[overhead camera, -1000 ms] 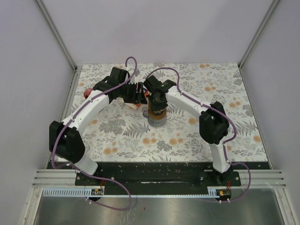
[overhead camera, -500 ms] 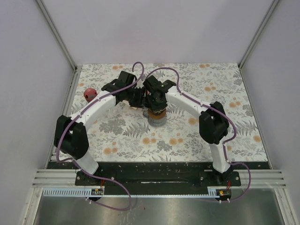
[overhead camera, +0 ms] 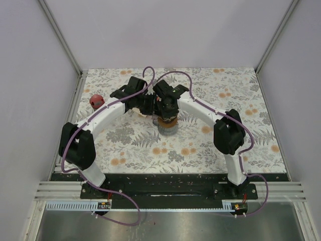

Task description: Place the coffee filter in the dripper

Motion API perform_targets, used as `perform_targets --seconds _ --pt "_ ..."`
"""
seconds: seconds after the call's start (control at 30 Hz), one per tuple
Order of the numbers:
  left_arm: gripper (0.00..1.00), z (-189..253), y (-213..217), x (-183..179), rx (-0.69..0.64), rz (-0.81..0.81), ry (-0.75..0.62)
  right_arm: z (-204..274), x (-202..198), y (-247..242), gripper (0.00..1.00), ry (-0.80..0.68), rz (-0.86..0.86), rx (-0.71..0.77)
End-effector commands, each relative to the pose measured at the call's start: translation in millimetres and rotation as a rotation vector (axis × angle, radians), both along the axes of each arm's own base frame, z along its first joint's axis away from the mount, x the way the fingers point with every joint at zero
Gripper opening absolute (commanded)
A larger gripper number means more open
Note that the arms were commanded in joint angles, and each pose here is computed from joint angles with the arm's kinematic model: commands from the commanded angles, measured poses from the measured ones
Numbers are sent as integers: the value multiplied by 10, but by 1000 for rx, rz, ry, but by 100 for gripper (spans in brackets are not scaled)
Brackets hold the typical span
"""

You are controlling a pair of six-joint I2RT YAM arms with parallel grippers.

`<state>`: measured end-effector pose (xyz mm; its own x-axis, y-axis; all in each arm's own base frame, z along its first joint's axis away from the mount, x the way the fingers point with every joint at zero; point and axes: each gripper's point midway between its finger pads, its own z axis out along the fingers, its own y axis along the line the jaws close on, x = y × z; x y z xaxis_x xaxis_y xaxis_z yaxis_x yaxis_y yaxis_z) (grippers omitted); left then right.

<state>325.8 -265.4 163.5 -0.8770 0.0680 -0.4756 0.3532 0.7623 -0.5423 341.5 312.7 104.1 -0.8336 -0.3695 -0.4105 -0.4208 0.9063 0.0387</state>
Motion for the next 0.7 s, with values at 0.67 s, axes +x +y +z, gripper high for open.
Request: perform_targets --seconds 0.67 --pt "39 335 18 106 -15 -10 -146 1501 119 -62 0 -218 74 347"
